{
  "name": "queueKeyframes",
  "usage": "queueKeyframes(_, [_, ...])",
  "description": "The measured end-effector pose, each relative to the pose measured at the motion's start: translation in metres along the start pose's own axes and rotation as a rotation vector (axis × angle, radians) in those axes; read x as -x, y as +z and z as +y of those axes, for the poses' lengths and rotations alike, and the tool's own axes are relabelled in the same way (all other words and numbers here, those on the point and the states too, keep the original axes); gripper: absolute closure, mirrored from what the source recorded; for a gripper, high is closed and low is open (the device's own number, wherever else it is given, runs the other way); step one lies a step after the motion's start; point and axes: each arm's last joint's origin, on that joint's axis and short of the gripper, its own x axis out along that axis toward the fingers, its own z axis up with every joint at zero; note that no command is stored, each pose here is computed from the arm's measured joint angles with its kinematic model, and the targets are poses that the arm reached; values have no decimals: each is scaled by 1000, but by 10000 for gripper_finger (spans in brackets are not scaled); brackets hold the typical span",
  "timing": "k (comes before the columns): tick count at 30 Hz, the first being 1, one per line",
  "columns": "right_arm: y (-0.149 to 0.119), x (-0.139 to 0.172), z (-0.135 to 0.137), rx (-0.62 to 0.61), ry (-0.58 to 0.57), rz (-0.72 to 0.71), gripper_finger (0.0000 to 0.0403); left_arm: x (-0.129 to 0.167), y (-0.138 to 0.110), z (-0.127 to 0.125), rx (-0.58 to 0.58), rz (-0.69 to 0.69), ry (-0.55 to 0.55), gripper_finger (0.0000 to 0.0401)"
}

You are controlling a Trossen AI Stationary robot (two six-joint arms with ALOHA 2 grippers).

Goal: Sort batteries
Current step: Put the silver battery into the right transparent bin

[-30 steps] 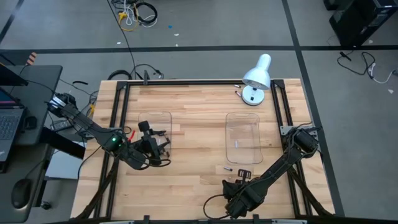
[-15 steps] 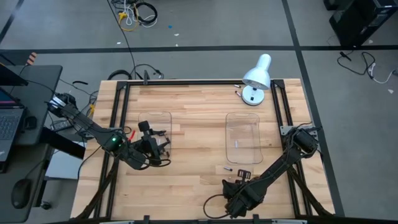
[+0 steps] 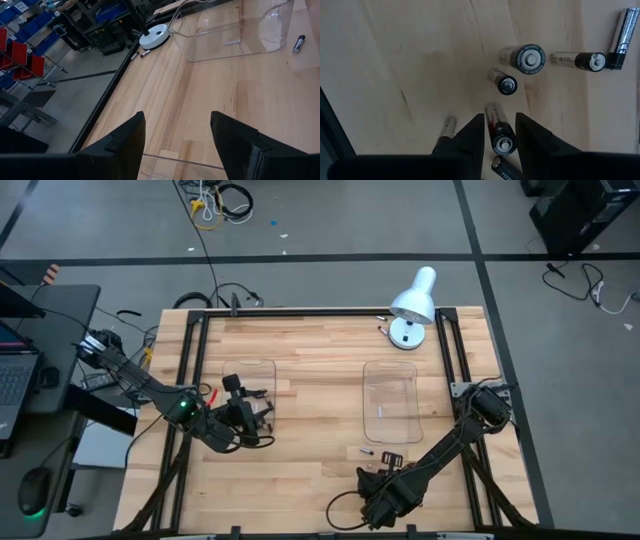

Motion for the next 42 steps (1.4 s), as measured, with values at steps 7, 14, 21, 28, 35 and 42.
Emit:
queueKeyframes(7, [0, 0, 0, -1, 0, 4, 341, 0, 0, 0, 0, 0, 0, 178])
queueKeyframes(14, [0, 0, -2, -2, -12, 12, 355, 0, 0, 0, 0, 0, 0, 178])
queueKeyframes(21, [4, 17, -8, 0, -70, 70, 354, 0, 0, 0, 0, 0, 0, 178])
queueKeyframes(28, [13, 61, -14, 21, -139, 118, 354, 0, 0, 0, 0, 0, 0, 178])
queueKeyframes(35, [33, 122, -32, 30, -153, -28, 354, 0, 0, 0, 0, 0, 0, 178])
queueKeyframes(42, [57, 159, -80, -44, -207, -230, 354, 0, 0, -1, 5, 1, -18, 178])
